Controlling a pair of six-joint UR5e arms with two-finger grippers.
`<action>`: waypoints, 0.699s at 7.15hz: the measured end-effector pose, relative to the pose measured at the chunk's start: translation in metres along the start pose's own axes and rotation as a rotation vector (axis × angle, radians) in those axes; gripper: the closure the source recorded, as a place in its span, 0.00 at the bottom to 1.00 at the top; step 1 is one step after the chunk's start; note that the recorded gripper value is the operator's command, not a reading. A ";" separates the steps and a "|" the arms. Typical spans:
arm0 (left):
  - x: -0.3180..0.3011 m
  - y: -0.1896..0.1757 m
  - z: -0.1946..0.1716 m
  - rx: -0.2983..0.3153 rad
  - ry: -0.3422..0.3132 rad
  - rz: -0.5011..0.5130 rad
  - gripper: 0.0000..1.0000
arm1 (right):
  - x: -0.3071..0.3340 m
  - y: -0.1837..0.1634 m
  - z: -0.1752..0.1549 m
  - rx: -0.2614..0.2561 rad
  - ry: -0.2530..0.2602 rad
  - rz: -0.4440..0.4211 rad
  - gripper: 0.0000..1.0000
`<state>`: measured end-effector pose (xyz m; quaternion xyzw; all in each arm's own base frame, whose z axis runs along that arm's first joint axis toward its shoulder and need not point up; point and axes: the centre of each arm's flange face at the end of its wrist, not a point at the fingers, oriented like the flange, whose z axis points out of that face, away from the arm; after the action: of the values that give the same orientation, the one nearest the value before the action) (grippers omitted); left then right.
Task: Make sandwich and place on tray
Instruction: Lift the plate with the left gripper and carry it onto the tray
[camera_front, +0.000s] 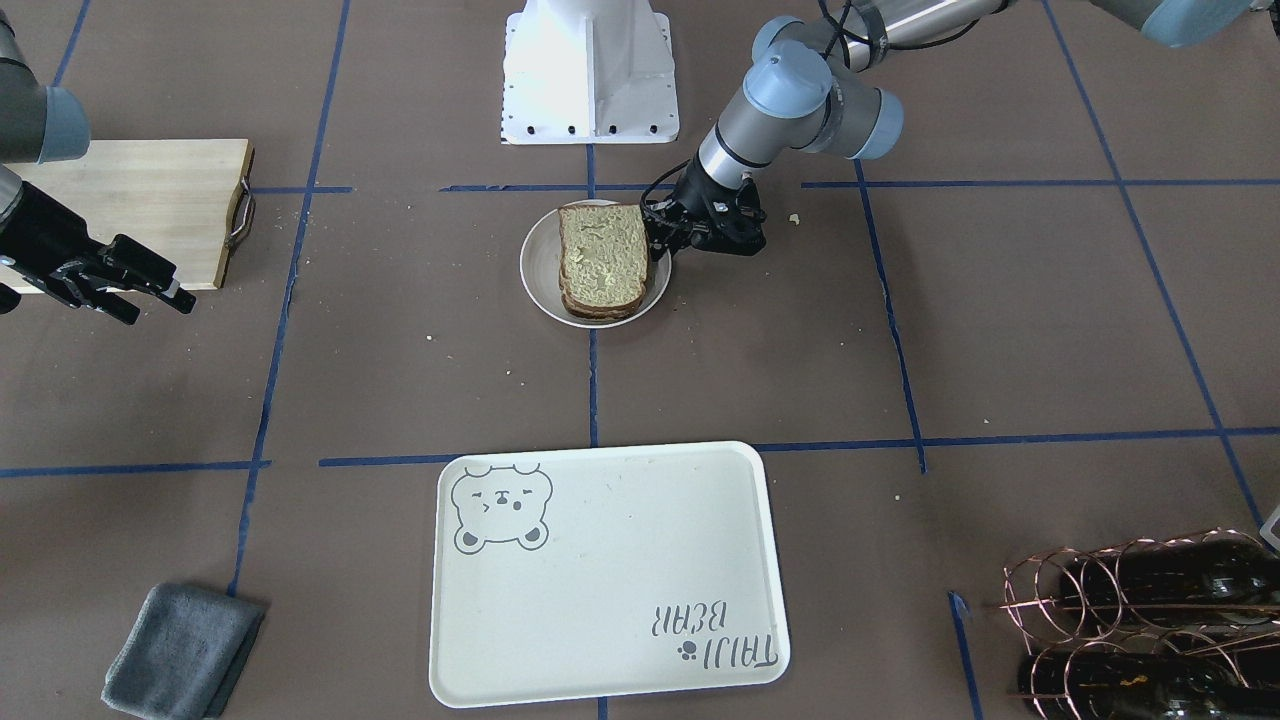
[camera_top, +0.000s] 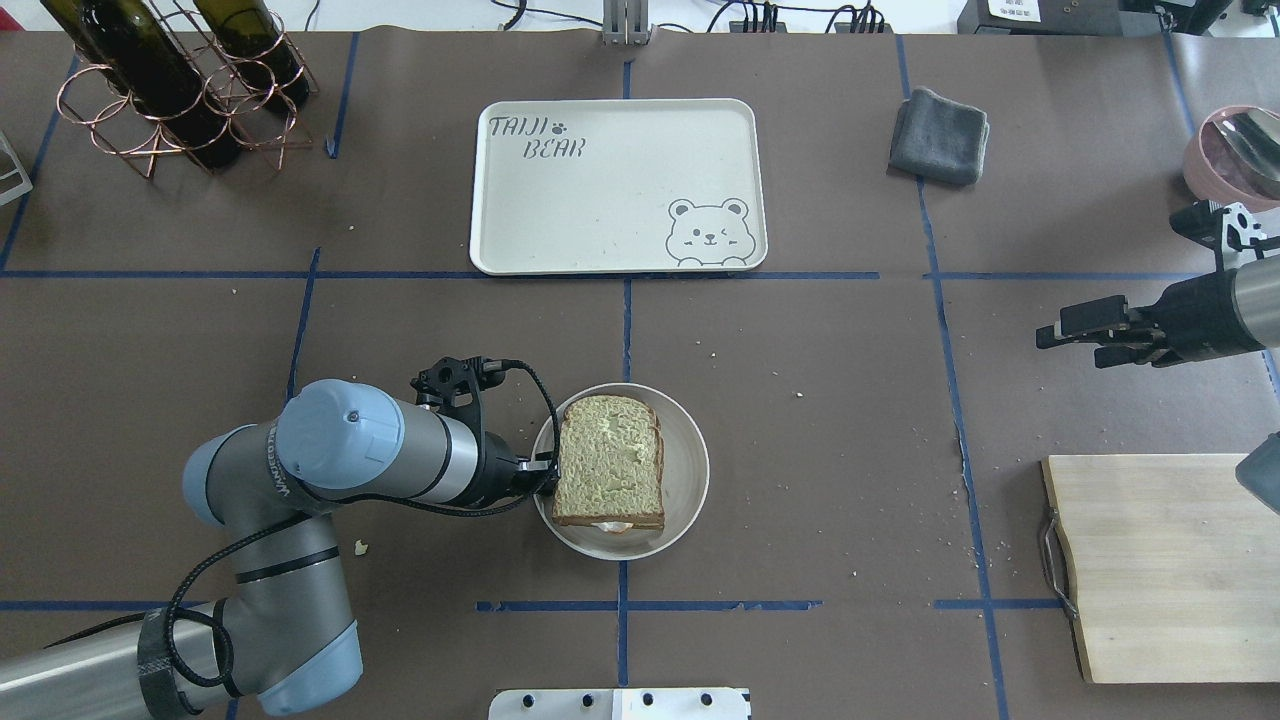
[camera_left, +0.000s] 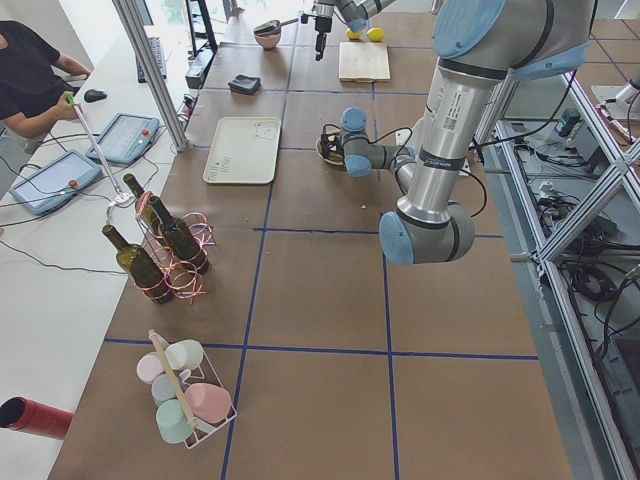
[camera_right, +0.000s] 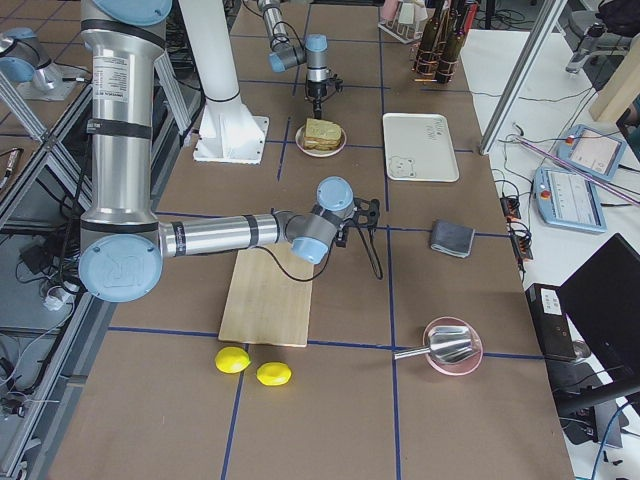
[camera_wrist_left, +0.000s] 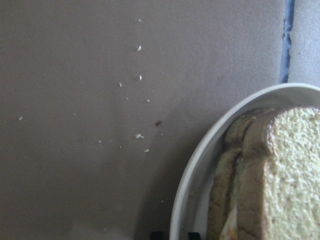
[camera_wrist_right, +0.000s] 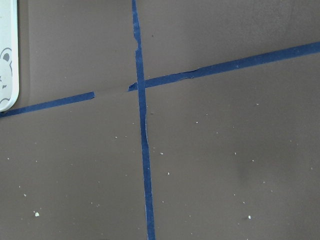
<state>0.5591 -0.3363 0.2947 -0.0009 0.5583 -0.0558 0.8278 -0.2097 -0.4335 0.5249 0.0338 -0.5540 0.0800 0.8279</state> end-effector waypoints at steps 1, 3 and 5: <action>0.003 -0.003 -0.004 0.005 0.019 -0.005 1.00 | 0.000 0.001 0.000 -0.001 -0.001 0.000 0.00; 0.014 -0.016 -0.022 0.028 0.112 -0.129 1.00 | 0.002 0.004 -0.004 -0.009 -0.007 -0.001 0.00; 0.042 -0.060 -0.035 0.079 0.170 -0.354 1.00 | 0.015 0.016 -0.010 -0.025 -0.016 -0.002 0.00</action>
<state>0.5362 -0.3979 0.2468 -0.0620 0.6146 -0.2221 0.7544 -0.1977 -0.4153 0.5340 0.0247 -0.5614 0.0720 0.8240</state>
